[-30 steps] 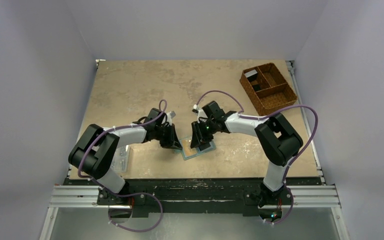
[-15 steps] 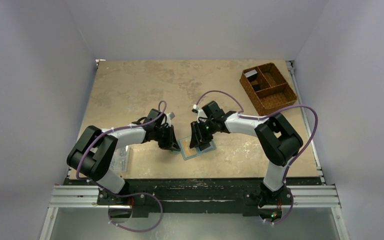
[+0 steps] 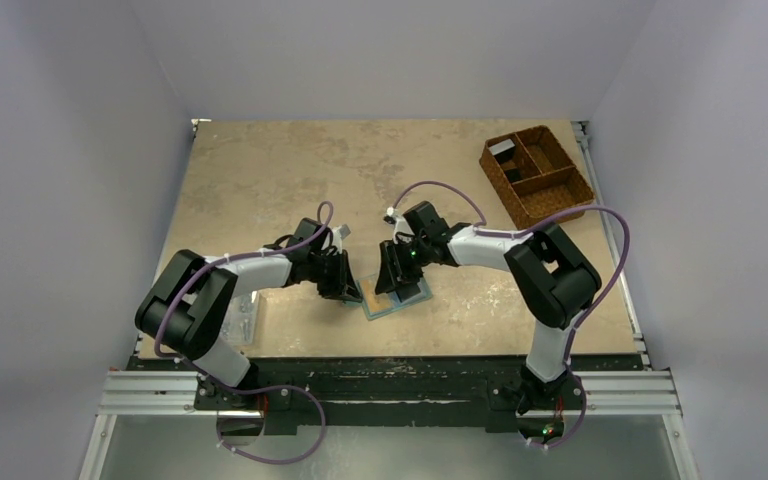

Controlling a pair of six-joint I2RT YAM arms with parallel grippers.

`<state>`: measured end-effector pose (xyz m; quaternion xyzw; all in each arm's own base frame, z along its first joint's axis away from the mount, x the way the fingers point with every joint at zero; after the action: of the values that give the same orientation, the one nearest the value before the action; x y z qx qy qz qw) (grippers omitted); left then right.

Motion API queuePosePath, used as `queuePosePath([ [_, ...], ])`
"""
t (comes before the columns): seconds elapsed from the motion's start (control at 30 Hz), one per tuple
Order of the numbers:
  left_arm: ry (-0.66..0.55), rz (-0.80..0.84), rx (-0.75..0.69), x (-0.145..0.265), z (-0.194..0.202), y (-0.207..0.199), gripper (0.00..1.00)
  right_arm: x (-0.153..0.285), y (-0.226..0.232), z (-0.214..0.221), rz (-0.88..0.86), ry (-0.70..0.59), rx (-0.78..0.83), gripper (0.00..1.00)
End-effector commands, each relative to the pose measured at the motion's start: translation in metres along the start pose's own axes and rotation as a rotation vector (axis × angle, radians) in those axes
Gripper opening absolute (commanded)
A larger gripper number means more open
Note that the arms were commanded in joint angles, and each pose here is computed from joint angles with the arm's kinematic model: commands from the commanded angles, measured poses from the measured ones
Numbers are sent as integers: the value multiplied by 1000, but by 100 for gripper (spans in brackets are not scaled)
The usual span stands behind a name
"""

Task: Put the credit cards into the card holder
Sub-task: Insert the credit card into the card holder, then turn over the card slot in the card holder.

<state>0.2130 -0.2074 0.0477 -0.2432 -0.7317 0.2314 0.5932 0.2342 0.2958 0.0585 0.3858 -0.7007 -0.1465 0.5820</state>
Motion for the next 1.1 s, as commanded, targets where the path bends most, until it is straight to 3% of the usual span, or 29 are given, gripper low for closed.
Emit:
queuePosePath([
  [0.0, 5, -24, 4, -5, 4, 8, 0, 4, 10, -8, 16, -39, 68, 45],
  [0.17, 4, -26, 4, -5, 5, 9, 0, 18, 8, -9, 155, -66, 135, 52],
  [0.33, 4, -28, 2, -5, 5, 9, 0, 21, 20, -9, 177, -79, 166, 52],
  [0.4, 3, -28, 0, -4, 5, 9, 0, 20, 25, -9, 153, -81, 161, 48],
  [0.57, 0, -27, -6, -3, 3, 8, 0, 14, 31, -11, 97, -86, 155, 25],
  [0.67, -1, -28, -8, -2, 3, 7, 0, 11, 30, -12, 95, -87, 155, 17],
  [0.97, -3, -30, -17, 1, 1, 4, 0, 0, 8, -7, 186, -63, 127, 12],
  [1.07, -1, -26, -18, 1, 1, 4, 0, 2, 0, -7, 243, -71, 124, 18],
])
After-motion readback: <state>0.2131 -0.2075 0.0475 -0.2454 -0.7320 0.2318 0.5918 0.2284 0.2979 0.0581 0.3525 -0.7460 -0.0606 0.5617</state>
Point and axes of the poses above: each gripper's point midway between its finger pads, its own x axis back along the fingers, its own y axis along the line the jaws close on, z = x × y, the point moved 4 cm from there along x, back along the fingers
